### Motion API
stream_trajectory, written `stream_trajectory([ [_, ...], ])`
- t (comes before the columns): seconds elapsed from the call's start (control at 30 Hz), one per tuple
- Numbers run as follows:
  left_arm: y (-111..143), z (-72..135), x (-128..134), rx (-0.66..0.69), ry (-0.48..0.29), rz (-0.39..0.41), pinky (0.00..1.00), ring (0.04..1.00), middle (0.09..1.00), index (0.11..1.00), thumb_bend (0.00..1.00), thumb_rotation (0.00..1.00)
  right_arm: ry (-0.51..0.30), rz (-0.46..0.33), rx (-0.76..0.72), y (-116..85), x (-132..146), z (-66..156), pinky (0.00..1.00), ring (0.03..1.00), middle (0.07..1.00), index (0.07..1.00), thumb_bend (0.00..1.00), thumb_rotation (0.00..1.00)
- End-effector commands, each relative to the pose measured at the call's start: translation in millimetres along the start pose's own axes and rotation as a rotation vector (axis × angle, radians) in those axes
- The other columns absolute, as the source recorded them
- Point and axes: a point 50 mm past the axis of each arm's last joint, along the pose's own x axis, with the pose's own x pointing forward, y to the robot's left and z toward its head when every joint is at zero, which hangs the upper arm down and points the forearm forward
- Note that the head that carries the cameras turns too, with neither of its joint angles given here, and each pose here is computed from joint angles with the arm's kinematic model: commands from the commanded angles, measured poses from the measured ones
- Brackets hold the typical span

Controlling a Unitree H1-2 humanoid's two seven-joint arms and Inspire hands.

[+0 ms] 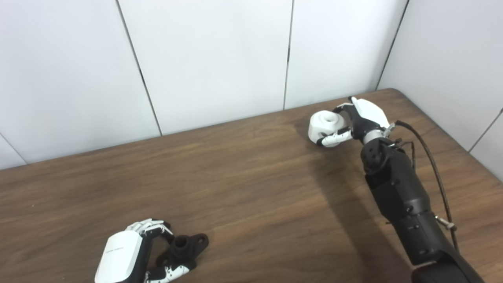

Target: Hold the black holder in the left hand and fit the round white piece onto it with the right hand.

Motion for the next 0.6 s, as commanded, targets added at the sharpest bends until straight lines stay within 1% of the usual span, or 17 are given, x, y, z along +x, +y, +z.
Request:
stream_trajectory([
  [0.0, 3.4, -4.2, -1.3, 0.027, 0.018, -0.018, 0.85, 0.805, 0.73, 0.484, 0.52, 0.05, -0.04, -0.1, 0.002, -28.5, 7.5, 11.6, 1.0, 1.0, 1.0, 0.749, 0.93, 0.36],
  [0.27, 3.9, -2.3, -1.7, 0.035, 0.013, -0.019, 0.84, 0.803, 0.728, 0.485, 0.52, 0.05, -0.047, -0.105, -0.007, -30.2, 8.3, 10.9, 1.0, 1.0, 0.989, 0.708, 0.9, 0.35],
  [0.57, 4.3, -1.3, -1.9, 0.029, 0.019, -0.022, 0.85, 0.805, 0.731, 0.484, 0.52, 0.05, -0.045, -0.096, -0.023, -29.0, 8.2, 8.2, 1.0, 1.0, 0.955, 0.67, 0.87, 0.32],
])
